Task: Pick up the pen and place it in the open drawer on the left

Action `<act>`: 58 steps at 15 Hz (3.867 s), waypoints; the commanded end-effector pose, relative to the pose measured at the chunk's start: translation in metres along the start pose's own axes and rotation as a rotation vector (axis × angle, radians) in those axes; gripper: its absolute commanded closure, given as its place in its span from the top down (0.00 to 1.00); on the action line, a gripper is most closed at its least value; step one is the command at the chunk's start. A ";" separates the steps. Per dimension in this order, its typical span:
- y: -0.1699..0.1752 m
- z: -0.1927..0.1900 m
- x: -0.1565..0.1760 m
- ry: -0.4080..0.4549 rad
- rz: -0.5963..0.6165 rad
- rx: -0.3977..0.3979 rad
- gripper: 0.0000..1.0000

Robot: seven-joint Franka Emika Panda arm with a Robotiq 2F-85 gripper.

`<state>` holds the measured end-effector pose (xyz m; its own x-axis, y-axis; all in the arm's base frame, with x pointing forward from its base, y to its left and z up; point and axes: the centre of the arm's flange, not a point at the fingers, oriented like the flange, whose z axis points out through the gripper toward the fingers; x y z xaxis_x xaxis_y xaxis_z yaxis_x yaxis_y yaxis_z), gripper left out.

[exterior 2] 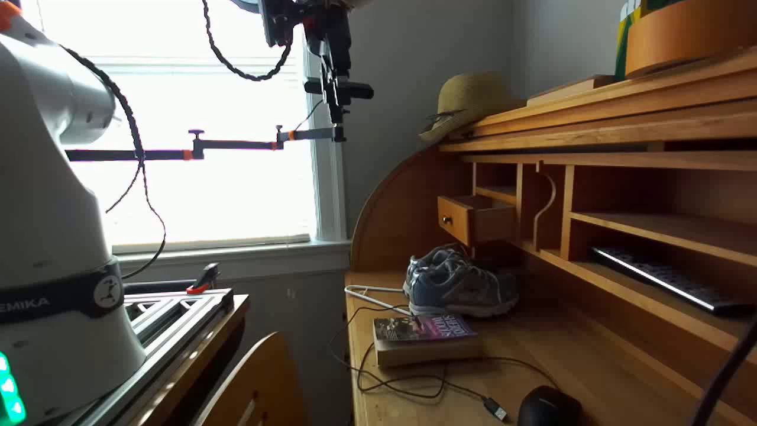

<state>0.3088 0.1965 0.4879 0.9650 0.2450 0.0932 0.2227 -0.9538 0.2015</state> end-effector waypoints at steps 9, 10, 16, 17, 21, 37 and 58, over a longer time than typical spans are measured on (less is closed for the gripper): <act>0.038 0.025 0.014 0.010 -0.079 0.065 1.00; 0.052 0.036 0.019 0.005 -0.085 0.096 1.00; 0.128 0.123 0.041 0.072 -0.176 0.191 1.00; 0.139 0.139 0.044 0.069 -0.162 0.189 1.00; 0.170 0.204 0.046 0.024 -0.095 0.199 1.00; 0.213 0.286 0.033 -0.033 -0.074 0.133 1.00; 0.240 0.395 0.016 0.025 -0.010 0.238 1.00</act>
<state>0.4320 -0.0970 0.1523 0.9596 0.2559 0.1171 0.2613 -0.9647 -0.0327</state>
